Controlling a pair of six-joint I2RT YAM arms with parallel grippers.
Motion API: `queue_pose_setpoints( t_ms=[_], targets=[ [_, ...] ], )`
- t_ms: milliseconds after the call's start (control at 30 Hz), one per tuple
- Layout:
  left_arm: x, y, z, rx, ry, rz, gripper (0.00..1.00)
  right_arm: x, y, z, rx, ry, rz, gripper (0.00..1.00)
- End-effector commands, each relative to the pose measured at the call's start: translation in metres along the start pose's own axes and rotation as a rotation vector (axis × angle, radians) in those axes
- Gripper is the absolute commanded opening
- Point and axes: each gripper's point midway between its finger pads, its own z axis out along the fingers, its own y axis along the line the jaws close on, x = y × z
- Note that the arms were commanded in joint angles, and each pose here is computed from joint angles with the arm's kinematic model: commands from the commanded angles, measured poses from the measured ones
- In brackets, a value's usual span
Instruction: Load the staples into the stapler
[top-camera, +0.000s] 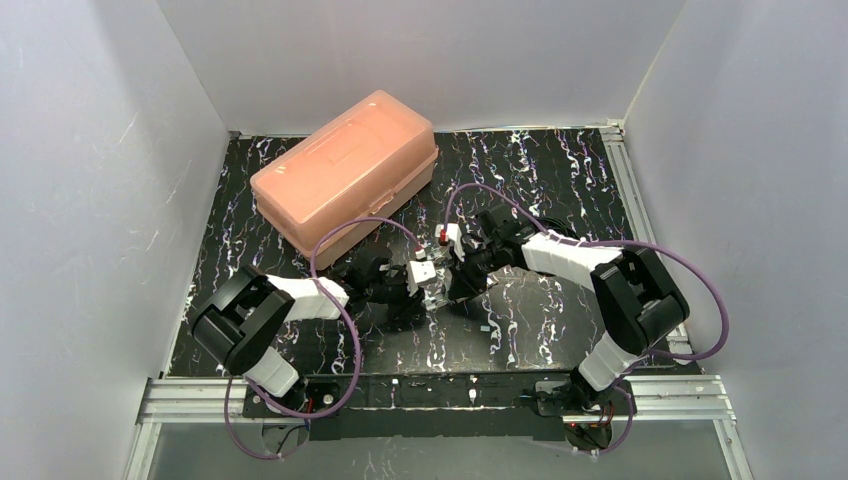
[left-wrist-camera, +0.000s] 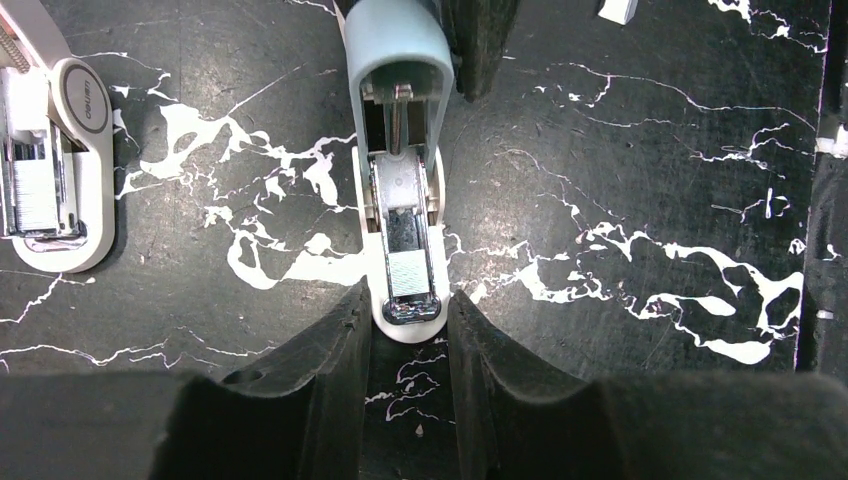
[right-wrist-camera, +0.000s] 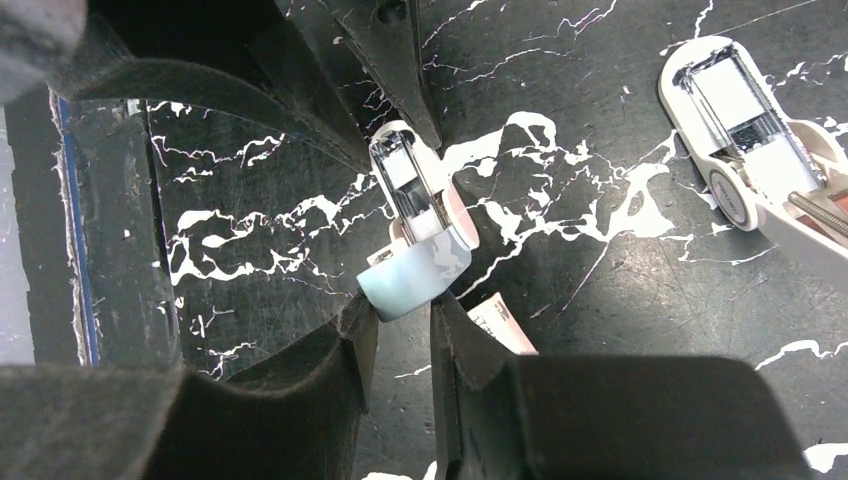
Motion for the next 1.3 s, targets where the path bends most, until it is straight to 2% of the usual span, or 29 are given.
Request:
queue_pose_setpoints(
  t_ms=[0,400,500,667,800,1000,1267],
  targets=[
    [0.007,0.002,0.003,-0.002,0.008,0.023,0.10,-0.024,0.000,0.003,-0.006,-0.051,-0.045,0.32],
    [0.003,0.007,0.004,-0.015,-0.010,0.065,0.08,-0.021,0.003,0.014,-0.032,-0.045,-0.042,0.30],
    [0.004,0.007,0.003,-0.008,-0.012,0.070,0.10,-0.021,0.002,0.013,-0.022,-0.043,-0.050,0.32],
    [0.001,0.005,-0.001,0.006,-0.045,0.061,0.24,-0.021,-0.004,0.007,0.025,-0.040,-0.100,0.55],
    [-0.006,0.007,-0.008,0.012,-0.086,0.034,0.36,-0.018,-0.006,0.009,0.022,-0.032,-0.127,0.66],
    [-0.013,0.002,-0.019,0.058,-0.141,0.012,0.57,-0.016,-0.014,0.013,0.028,-0.012,-0.157,0.71],
    [-0.020,-0.003,-0.031,0.122,-0.196,-0.071,0.62,-0.016,-0.024,0.026,0.026,0.037,-0.225,0.73]
  ],
)
